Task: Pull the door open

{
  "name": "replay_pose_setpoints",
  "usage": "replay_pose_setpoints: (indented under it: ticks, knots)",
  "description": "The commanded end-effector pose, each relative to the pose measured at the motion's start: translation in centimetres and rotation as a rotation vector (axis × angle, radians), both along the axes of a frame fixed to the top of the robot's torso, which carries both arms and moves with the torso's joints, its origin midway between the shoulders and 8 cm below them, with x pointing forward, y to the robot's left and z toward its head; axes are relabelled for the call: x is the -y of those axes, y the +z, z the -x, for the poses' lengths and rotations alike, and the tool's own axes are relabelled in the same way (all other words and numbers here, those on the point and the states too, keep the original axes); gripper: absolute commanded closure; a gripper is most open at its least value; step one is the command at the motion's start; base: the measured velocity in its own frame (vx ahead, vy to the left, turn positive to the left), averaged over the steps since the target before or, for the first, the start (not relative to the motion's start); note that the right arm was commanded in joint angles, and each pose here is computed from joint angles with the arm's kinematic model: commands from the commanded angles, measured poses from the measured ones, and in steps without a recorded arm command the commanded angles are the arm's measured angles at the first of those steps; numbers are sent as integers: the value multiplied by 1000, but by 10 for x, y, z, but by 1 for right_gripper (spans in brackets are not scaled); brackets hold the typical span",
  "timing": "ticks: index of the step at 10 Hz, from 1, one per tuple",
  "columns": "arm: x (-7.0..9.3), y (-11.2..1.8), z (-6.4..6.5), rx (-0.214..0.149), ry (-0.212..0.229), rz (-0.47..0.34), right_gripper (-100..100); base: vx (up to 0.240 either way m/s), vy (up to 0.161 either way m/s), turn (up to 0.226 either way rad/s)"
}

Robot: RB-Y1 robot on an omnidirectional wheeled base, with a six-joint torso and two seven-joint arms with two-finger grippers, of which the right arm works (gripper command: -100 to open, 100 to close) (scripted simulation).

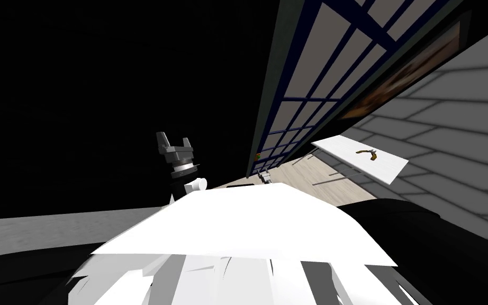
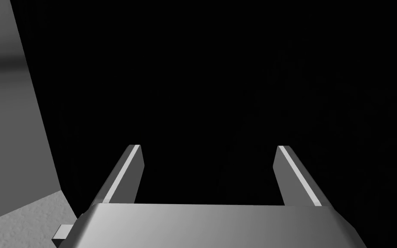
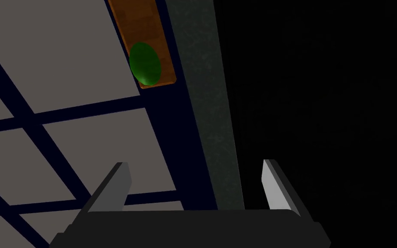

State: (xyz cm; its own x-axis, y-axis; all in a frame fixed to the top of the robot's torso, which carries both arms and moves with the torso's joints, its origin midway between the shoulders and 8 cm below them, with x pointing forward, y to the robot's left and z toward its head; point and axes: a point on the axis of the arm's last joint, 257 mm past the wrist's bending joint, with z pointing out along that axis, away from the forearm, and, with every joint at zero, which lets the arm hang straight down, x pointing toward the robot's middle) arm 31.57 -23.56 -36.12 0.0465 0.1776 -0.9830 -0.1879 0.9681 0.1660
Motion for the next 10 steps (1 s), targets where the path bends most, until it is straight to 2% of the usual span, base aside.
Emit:
replay_pose_setpoints:
  ticks: [1,7,8,10]
  knots:
    - [-1,-8,3,-10,3,25,-100,84,-99,58]
    - [-9,-38,23,-57,18,122,-100,71,-122,61]
    - [-7,-36,22,-54,16,112,-100,29,-57,17]
    - [7,-43,9,-67,5,118,-100,-46,57,70]
